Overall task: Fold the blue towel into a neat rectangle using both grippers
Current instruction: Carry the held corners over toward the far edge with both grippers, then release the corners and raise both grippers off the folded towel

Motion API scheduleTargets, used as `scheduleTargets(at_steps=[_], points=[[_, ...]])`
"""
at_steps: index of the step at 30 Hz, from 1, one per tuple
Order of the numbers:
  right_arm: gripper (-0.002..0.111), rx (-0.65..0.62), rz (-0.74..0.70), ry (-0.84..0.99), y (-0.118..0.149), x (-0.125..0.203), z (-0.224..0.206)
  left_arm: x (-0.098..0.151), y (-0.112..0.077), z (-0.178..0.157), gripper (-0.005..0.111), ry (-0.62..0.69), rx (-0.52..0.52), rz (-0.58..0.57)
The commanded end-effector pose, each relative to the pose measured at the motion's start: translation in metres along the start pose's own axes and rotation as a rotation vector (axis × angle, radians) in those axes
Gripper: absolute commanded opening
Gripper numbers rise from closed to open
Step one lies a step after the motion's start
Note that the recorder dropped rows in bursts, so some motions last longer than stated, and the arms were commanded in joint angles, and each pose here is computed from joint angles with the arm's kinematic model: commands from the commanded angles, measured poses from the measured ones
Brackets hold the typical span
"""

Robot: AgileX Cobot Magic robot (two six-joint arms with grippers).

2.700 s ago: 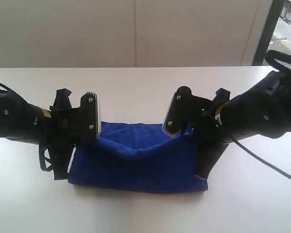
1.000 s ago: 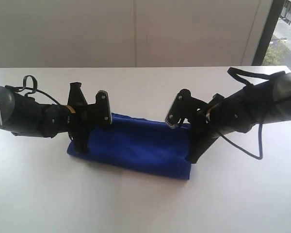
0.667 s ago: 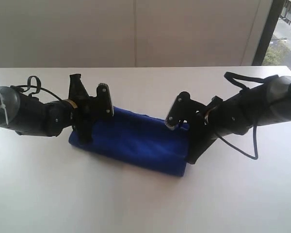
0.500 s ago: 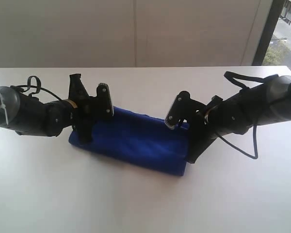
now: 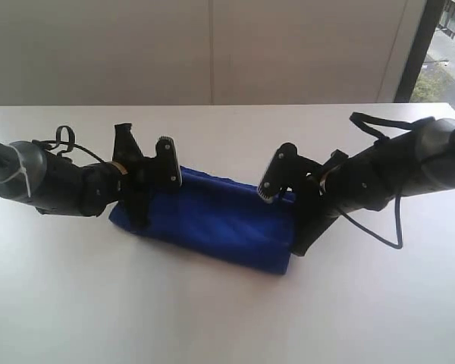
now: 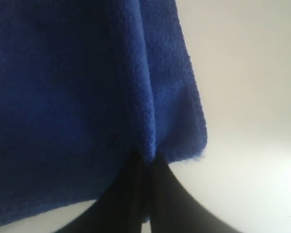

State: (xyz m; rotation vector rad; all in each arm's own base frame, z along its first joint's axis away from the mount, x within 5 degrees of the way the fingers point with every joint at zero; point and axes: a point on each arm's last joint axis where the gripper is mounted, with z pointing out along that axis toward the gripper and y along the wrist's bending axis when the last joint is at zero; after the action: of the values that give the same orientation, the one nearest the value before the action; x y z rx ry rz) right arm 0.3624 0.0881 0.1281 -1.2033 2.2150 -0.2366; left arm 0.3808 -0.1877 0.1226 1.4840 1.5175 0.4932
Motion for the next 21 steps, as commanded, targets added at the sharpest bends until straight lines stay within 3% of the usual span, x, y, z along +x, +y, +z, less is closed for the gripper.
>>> scheduleTargets(at_steps=[1, 6, 9, 21], points=[[0.01, -0.017, 0.013, 0.027, 0.002, 0.006, 0.008, 0.0, 0.001, 0.0, 0.024, 0.003, -0.002, -0.028], [0.046, -0.018, 0.013, 0.026, 0.003, 0.007, 0.01, 0.0, 0.001, 0.0, 0.065, 0.002, -0.006, -0.028], [0.063, -0.014, 0.016, 0.021, 0.002, 0.006, 0.008, 0.0, 0.004, 0.0, 0.08, -0.002, -0.04, -0.034], [0.067, 0.047, 0.037, -0.029, -0.015, -0.008, -0.028, -0.001, 0.025, -0.004, 0.085, 0.004, -0.265, -0.027]])
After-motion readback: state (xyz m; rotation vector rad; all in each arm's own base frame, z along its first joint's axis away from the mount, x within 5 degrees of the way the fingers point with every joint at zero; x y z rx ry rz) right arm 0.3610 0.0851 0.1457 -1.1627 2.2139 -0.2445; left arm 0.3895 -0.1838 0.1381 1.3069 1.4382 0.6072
